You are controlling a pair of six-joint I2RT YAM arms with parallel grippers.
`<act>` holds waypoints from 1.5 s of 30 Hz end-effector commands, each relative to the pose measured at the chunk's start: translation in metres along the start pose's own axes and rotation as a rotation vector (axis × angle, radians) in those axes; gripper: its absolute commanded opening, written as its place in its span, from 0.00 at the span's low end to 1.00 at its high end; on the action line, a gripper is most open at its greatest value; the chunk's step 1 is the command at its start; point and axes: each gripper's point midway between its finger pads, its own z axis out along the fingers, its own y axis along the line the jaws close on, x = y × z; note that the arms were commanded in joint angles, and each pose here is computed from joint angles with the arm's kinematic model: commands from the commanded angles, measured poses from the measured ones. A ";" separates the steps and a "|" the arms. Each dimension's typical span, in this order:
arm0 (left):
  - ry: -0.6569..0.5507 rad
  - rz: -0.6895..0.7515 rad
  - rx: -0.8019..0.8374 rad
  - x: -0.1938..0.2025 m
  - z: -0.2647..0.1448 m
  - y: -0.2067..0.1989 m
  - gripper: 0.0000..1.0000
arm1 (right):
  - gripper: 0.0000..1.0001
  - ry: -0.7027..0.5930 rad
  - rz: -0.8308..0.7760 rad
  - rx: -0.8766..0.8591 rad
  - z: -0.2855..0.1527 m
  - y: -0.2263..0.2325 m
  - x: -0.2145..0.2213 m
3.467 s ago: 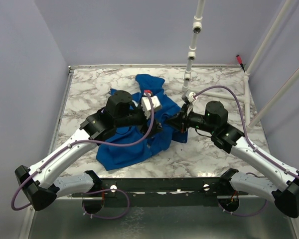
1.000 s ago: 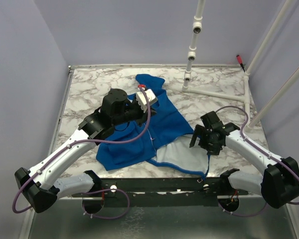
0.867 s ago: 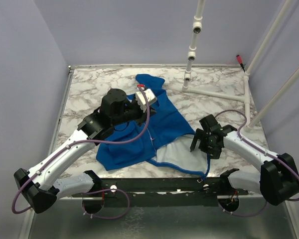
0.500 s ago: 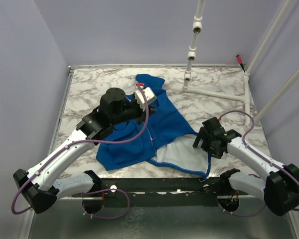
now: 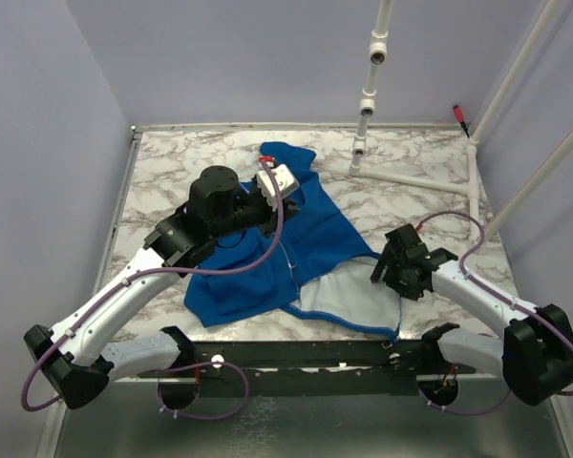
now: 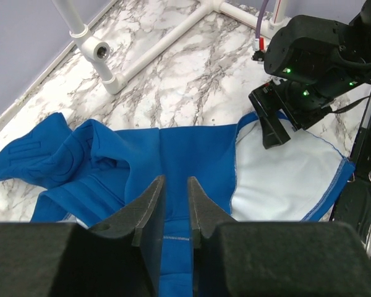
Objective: Zip up the jacket
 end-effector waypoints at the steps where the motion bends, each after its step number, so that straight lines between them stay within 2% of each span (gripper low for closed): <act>1: -0.007 0.003 -0.011 -0.007 -0.003 0.003 0.22 | 0.70 0.001 -0.015 -0.182 0.003 0.037 -0.001; 3: 0.005 0.005 -0.024 -0.002 -0.002 0.006 0.22 | 0.55 -0.060 -0.046 -0.250 -0.011 0.055 -0.018; 5: 0.020 0.004 -0.029 0.004 0.000 0.006 0.24 | 0.47 -0.117 -0.071 -0.291 -0.029 0.070 -0.035; 10: 0.034 -0.024 0.023 0.018 0.013 -0.001 0.28 | 0.47 -0.197 -0.141 -0.352 -0.085 0.112 -0.062; 16: -0.027 -0.112 0.046 0.006 0.038 -0.013 0.34 | 0.46 -0.266 -0.226 -0.462 -0.162 0.176 -0.082; 20: -0.014 -0.160 0.034 0.022 0.047 -0.023 0.37 | 0.37 -0.261 -0.300 -0.526 -0.181 0.207 -0.077; 23: 0.030 -0.215 -0.005 0.045 0.051 -0.021 0.36 | 0.36 -0.253 -0.304 -0.481 -0.170 0.203 -0.075; 25: 0.041 -0.208 -0.041 0.053 0.050 -0.015 0.36 | 0.48 -0.255 -0.291 -0.372 -0.150 0.178 -0.075; 27: 0.029 -0.184 -0.072 0.051 0.047 -0.009 0.36 | 0.56 -0.225 -0.257 -0.289 -0.125 0.145 -0.070; 30: 0.004 -0.172 -0.082 0.043 0.041 -0.006 0.37 | 0.81 -0.170 -0.126 -0.181 -0.091 0.091 -0.065; 32: -0.009 -0.168 -0.073 0.039 0.038 -0.007 0.37 | 0.89 -0.109 -0.046 -0.160 -0.070 0.069 -0.056; 36: -0.021 -0.156 -0.054 0.035 0.036 -0.010 0.38 | 0.88 -0.080 0.019 -0.175 -0.048 0.061 -0.047; 45: -0.014 -0.098 -0.069 0.037 0.033 -0.006 0.38 | 0.73 -0.170 0.093 -0.276 -0.025 0.084 -0.069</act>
